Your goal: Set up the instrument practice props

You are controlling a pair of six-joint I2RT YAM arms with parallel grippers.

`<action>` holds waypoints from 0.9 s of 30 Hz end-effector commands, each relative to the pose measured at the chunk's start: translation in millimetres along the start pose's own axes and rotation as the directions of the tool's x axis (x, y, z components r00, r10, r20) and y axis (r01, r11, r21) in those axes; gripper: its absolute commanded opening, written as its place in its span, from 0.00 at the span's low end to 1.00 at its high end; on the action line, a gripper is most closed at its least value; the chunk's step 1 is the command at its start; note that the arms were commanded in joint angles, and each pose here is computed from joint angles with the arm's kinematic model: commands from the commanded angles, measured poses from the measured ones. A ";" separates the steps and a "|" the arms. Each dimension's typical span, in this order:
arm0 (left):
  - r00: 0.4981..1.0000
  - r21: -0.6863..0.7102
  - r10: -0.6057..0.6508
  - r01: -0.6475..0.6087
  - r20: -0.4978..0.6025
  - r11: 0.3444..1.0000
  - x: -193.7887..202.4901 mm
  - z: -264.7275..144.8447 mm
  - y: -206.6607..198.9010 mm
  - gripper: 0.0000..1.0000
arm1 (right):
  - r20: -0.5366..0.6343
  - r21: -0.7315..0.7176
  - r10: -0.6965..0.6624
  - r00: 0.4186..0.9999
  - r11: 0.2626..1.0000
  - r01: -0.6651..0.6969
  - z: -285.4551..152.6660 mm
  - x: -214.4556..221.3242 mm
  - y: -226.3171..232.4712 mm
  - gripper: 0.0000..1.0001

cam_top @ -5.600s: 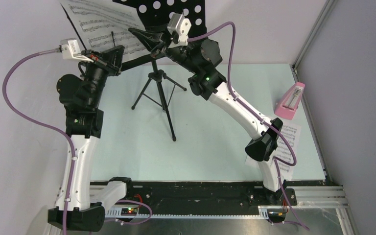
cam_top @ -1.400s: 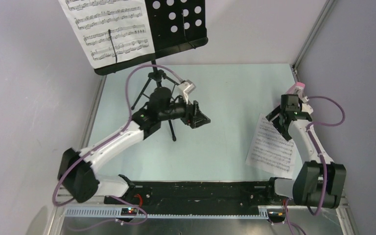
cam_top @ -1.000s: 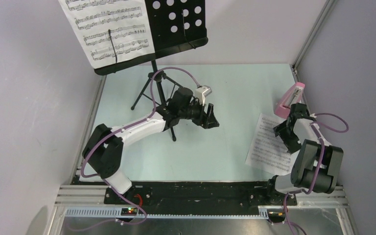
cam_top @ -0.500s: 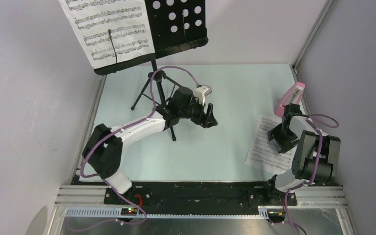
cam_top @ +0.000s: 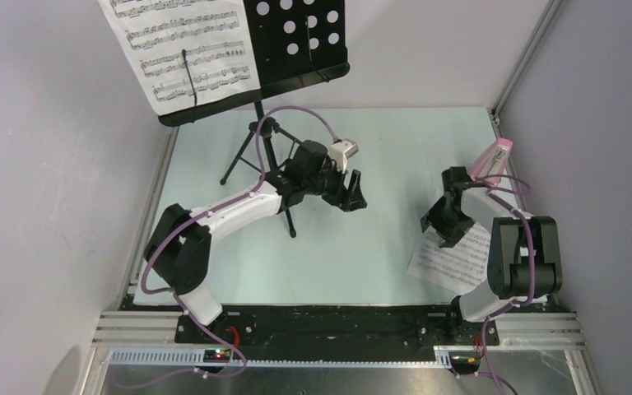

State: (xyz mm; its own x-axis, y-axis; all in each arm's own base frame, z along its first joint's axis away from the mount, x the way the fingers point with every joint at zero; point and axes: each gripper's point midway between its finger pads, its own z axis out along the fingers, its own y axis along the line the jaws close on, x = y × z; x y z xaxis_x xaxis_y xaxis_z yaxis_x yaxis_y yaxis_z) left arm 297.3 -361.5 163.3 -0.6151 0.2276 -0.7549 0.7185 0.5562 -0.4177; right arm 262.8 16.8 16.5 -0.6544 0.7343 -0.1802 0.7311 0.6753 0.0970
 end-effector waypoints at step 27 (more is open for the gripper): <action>0.814 0.235 -0.456 0.552 -0.359 0.800 99.7 114.8 -120.3 0.68 | 0.072 -0.025 0.157 0.985 0.987 -0.156 -39.7 -15.4 -45.1 0.38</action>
State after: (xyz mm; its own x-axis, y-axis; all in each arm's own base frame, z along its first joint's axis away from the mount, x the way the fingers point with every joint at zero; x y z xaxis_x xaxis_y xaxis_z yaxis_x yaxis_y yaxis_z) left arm 187.4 -487.6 84.1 -0.9242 0.2555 -0.2839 0.3683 0.3998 -0.8393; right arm 226.7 -33.2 48.6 -0.5417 0.8008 -0.2554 0.8158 0.5741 0.0696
